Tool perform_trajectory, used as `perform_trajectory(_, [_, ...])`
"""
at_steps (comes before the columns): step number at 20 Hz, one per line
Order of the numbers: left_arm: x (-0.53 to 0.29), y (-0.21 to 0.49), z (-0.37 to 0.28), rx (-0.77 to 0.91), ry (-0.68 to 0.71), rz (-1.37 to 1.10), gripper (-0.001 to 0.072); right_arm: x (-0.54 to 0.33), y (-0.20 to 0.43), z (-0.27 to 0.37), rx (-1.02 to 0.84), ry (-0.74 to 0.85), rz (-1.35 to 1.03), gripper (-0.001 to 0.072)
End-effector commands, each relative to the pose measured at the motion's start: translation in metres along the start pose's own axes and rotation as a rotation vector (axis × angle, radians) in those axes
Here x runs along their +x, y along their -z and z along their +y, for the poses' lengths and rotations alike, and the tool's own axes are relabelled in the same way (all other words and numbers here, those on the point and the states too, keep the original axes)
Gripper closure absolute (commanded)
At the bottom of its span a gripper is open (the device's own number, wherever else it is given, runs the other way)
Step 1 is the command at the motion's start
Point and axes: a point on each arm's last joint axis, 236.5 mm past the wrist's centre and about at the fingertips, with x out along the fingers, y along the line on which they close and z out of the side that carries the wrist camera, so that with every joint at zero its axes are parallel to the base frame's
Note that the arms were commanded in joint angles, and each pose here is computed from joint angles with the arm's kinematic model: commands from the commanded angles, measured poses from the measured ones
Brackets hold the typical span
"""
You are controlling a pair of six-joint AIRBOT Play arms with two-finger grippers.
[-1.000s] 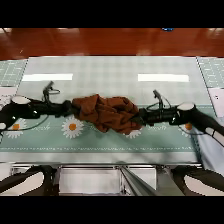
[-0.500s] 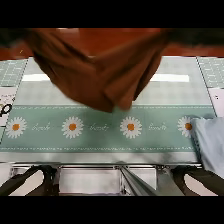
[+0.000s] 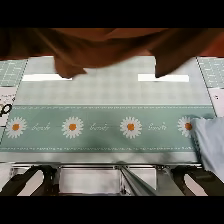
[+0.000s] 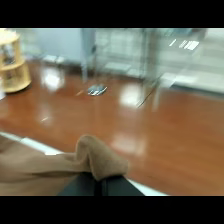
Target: Fold the shirts.
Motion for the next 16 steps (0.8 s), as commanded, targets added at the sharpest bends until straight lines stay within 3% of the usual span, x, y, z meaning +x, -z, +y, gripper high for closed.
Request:
perform_trajectory(1, [-0.05,-0.011,-0.024,0.11,-0.118,-0.042,0.0689,-0.049,-0.009,0.008,-0.06,0.067,-0.051,0.0687])
perform_trajectory(4, [-0.09,-0.011,-0.047,0.154,-0.149,-0.074,0.0689,-0.064,0.008,0.017,-0.052,0.06,0.013,0.0686])
perform_trajectory(8, [-0.088,0.027,-0.053,0.115,-0.078,0.034,0.0689,-0.056,0.057,0.019,0.019,0.027,0.203,0.0686])
perform_trajectory(13, [0.003,0.158,-0.001,-0.079,-0.041,0.413,0.0688,0.01,0.144,0.024,0.154,-0.151,0.436,0.0688])
perform_trajectory(16, [0.067,0.241,0.041,-0.172,-0.045,0.568,0.0689,0.069,0.229,-0.01,0.294,-0.121,0.572,0.0689])
